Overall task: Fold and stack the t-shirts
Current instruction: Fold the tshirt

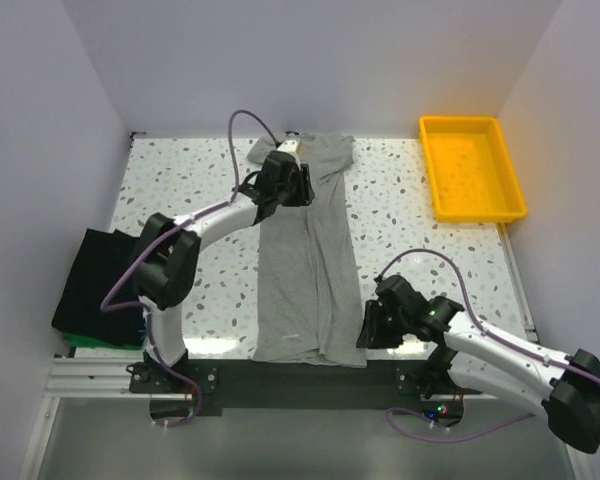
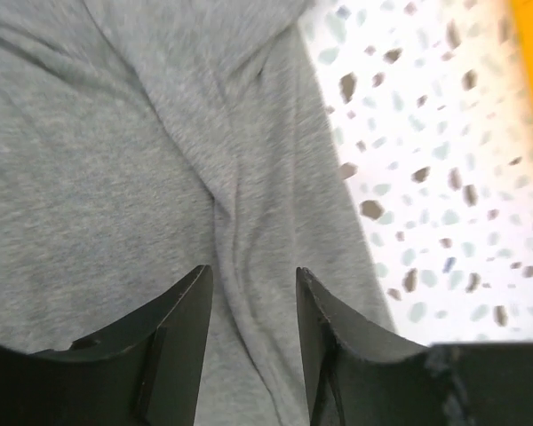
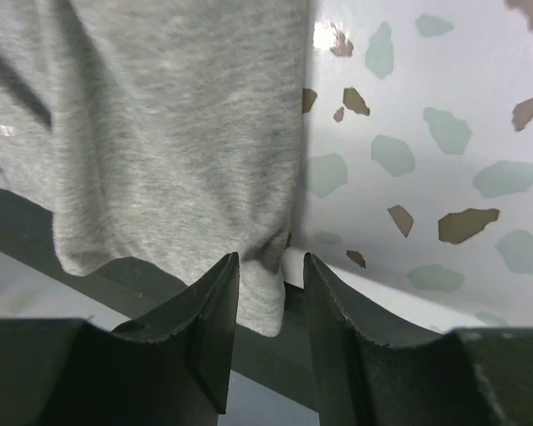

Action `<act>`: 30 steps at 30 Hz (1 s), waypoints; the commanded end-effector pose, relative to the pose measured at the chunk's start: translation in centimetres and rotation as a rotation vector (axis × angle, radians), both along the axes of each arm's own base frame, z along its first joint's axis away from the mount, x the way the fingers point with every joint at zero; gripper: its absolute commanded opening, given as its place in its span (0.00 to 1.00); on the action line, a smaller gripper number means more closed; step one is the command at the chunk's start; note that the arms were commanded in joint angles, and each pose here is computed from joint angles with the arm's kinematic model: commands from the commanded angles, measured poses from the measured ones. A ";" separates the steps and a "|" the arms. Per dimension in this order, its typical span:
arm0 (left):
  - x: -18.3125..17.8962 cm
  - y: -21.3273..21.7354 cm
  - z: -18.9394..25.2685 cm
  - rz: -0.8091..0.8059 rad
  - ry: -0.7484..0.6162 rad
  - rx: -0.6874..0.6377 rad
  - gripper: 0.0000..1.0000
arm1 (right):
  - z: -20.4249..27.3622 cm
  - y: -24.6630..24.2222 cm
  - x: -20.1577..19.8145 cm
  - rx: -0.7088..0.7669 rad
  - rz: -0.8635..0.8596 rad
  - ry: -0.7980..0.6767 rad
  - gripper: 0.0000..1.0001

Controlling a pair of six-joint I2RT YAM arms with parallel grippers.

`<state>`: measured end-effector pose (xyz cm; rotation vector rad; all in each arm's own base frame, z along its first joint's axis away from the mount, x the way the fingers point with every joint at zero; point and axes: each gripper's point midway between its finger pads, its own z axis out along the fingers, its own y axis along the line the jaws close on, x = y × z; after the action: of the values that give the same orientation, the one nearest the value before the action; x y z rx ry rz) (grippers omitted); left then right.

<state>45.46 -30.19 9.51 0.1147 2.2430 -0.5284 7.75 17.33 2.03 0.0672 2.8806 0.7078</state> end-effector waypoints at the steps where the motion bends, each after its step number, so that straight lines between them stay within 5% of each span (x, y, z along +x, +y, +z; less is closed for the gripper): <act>1: -1.9 1.4 6.1 0.050 -0.031 -0.090 0.48 | 2.3 -0.7 1.9 -0.052 0.005 -0.112 0.39; 9: -11.6 9.1 6.0 0.247 0.118 -0.066 0.50 | 6.7 1.2 4.4 -0.005 0.061 -0.241 0.39; 16: -20.5 13.9 2.6 0.246 0.198 -0.049 0.63 | 8.4 3.5 6.5 -0.012 0.129 -0.300 0.39; 30: -27.3 12.4 -0.6 0.061 0.287 -0.188 0.61 | 6.7 6.5 6.3 -0.068 0.196 -0.274 0.39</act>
<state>19.13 -16.01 8.73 -0.1848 2.4521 -0.6316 12.63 22.36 6.82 -0.3065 2.7515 0.5574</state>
